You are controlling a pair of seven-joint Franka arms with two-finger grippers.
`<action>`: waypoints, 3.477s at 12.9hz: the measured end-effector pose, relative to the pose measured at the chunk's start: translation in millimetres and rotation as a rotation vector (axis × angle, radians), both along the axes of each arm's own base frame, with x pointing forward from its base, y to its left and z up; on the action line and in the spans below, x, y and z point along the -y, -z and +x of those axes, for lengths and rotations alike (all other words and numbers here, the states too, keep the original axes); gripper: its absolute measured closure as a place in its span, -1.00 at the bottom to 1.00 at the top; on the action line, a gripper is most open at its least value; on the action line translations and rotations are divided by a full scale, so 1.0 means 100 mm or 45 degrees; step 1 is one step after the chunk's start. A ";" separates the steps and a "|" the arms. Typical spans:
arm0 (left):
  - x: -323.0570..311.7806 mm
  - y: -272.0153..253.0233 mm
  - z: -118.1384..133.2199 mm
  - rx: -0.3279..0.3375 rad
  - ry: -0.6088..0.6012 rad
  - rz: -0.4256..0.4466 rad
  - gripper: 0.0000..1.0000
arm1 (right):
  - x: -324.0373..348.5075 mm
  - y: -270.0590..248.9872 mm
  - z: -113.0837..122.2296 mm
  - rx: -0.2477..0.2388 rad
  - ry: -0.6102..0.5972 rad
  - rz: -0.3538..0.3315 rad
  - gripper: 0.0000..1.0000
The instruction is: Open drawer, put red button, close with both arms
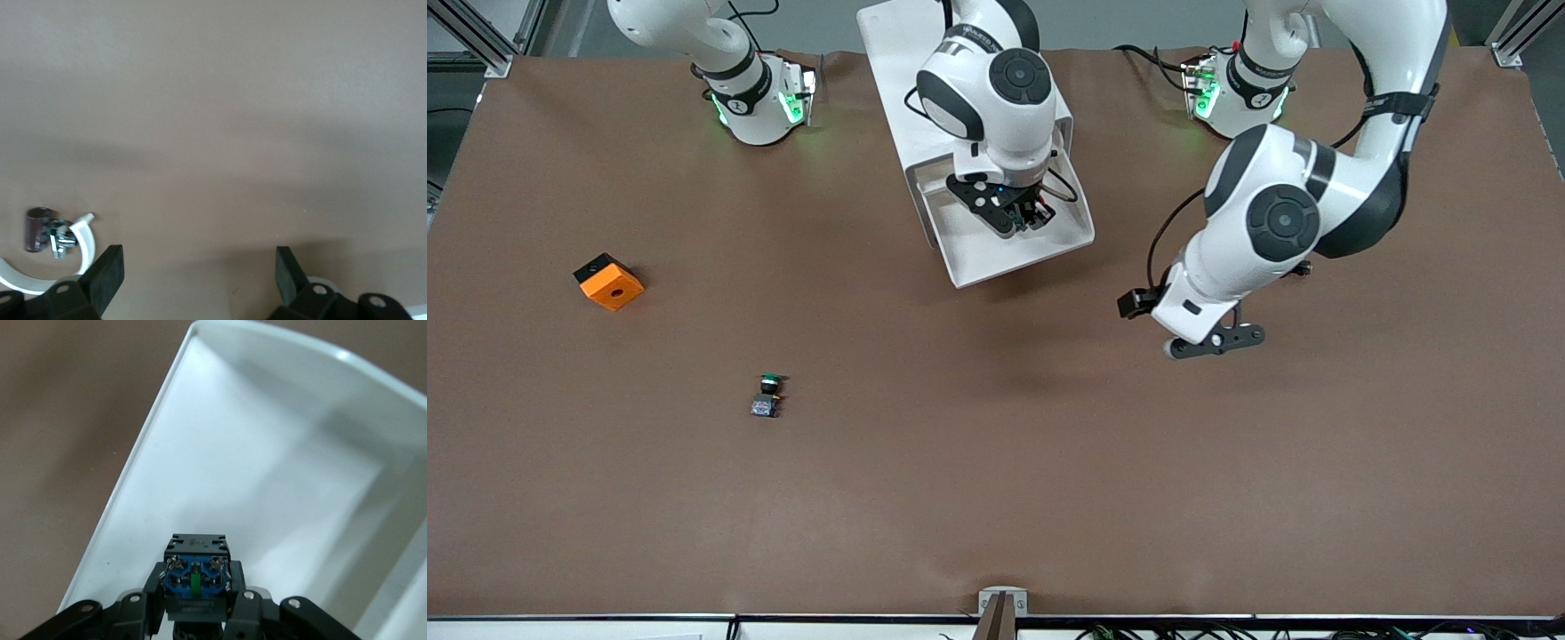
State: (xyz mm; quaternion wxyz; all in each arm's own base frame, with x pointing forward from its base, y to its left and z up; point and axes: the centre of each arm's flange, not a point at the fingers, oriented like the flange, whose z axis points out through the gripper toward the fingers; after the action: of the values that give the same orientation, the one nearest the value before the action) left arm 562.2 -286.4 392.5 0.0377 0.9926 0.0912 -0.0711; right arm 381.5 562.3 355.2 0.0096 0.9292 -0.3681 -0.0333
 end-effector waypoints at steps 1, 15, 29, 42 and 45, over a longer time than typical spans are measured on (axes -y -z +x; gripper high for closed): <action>0.10 0.04 -0.06 -0.003 0.000 -0.003 -1.00 | -0.03 0.07 -0.02 0.001 0.007 0.002 0.19; 0.89 0.74 -0.41 -0.052 -0.056 0.009 -1.00 | 0.45 -0.80 0.69 -0.009 -0.495 -0.049 -1.00; 2.26 1.14 -1.77 -0.198 -0.241 0.076 -1.00 | 4.33 -1.59 2.61 -0.044 -0.973 -0.007 -1.00; 2.30 0.99 -1.83 -0.276 -0.418 0.135 -1.00 | 5.71 -1.88 2.62 -0.022 -0.983 -0.046 -1.00; 1.67 0.60 -0.81 -0.214 -0.611 0.067 -1.00 | 5.80 -1.95 2.56 -0.049 -0.962 -0.035 -1.00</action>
State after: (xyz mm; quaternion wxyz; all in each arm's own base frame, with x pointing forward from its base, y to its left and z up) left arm 481.1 -452.9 332.4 0.0200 0.9338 0.3286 -0.1401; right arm 637.3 -17.6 550.5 0.0407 0.9984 0.0005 -0.0401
